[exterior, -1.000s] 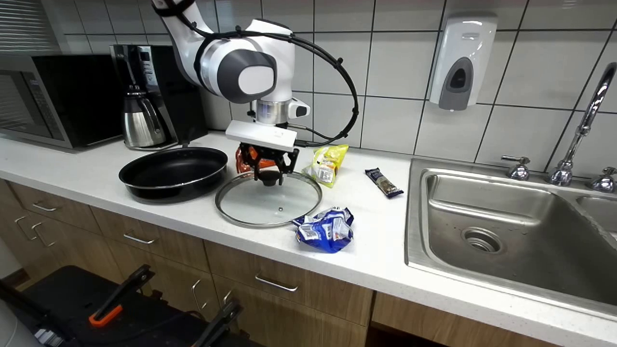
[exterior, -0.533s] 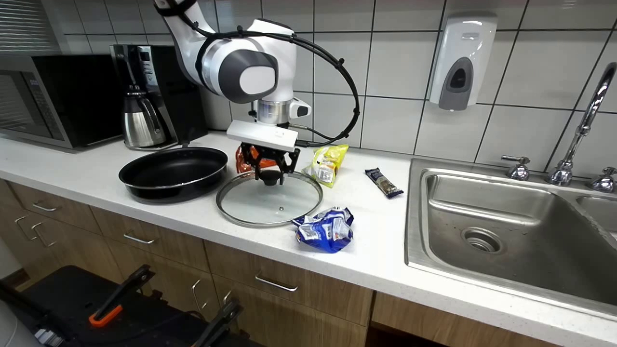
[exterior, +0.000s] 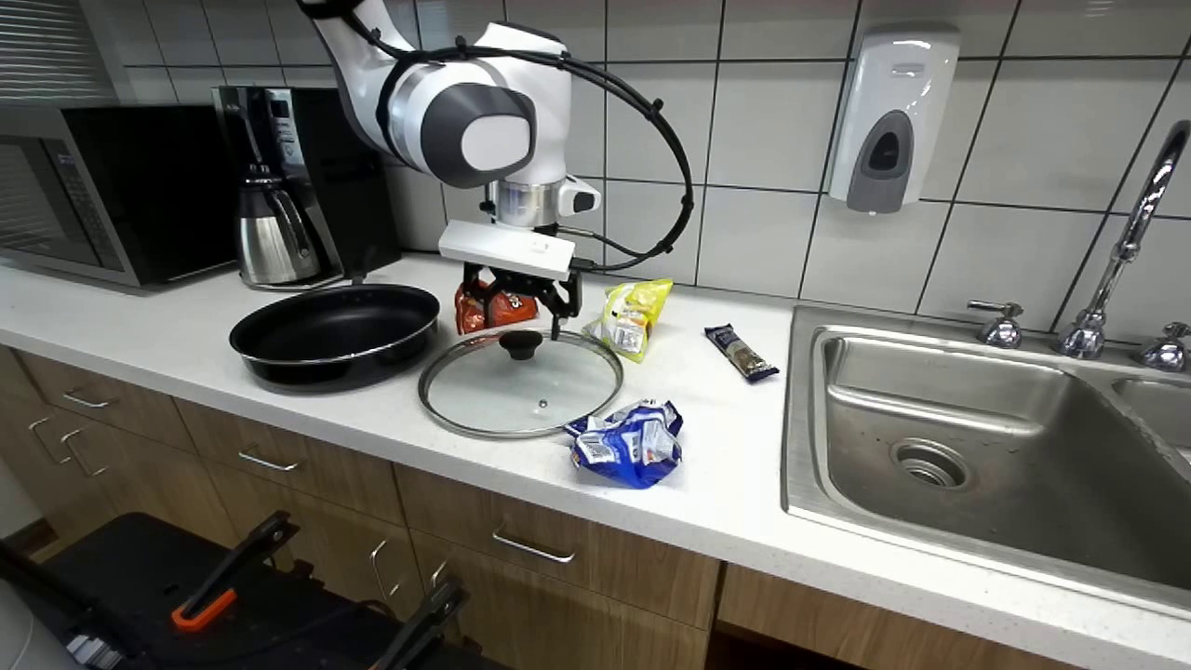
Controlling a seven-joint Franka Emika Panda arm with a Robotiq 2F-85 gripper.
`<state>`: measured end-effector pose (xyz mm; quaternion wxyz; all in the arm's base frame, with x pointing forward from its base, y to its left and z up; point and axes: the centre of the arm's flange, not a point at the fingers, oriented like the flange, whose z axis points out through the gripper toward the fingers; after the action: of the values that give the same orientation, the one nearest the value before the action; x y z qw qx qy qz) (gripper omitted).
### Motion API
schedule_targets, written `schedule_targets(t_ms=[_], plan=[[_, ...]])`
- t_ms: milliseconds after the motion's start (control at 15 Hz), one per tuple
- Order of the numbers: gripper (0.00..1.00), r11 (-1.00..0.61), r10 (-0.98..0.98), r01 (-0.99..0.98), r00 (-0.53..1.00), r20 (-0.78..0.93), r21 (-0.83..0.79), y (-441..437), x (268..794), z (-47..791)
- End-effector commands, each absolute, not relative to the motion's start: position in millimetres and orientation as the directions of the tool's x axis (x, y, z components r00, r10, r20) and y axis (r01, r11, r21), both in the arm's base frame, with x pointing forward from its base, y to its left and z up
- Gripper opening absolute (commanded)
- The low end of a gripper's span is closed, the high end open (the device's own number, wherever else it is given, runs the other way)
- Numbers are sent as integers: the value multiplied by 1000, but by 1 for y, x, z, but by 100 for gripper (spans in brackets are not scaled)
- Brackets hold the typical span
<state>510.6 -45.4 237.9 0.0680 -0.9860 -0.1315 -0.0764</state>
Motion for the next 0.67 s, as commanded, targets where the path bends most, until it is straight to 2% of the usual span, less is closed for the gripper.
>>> schedule_targets(t_ms=[0,600], plan=[[100,-955,253,278,945,206,-100,-48,502,262],[100,-969,223,242,942,249,-49,-63,462,298]])
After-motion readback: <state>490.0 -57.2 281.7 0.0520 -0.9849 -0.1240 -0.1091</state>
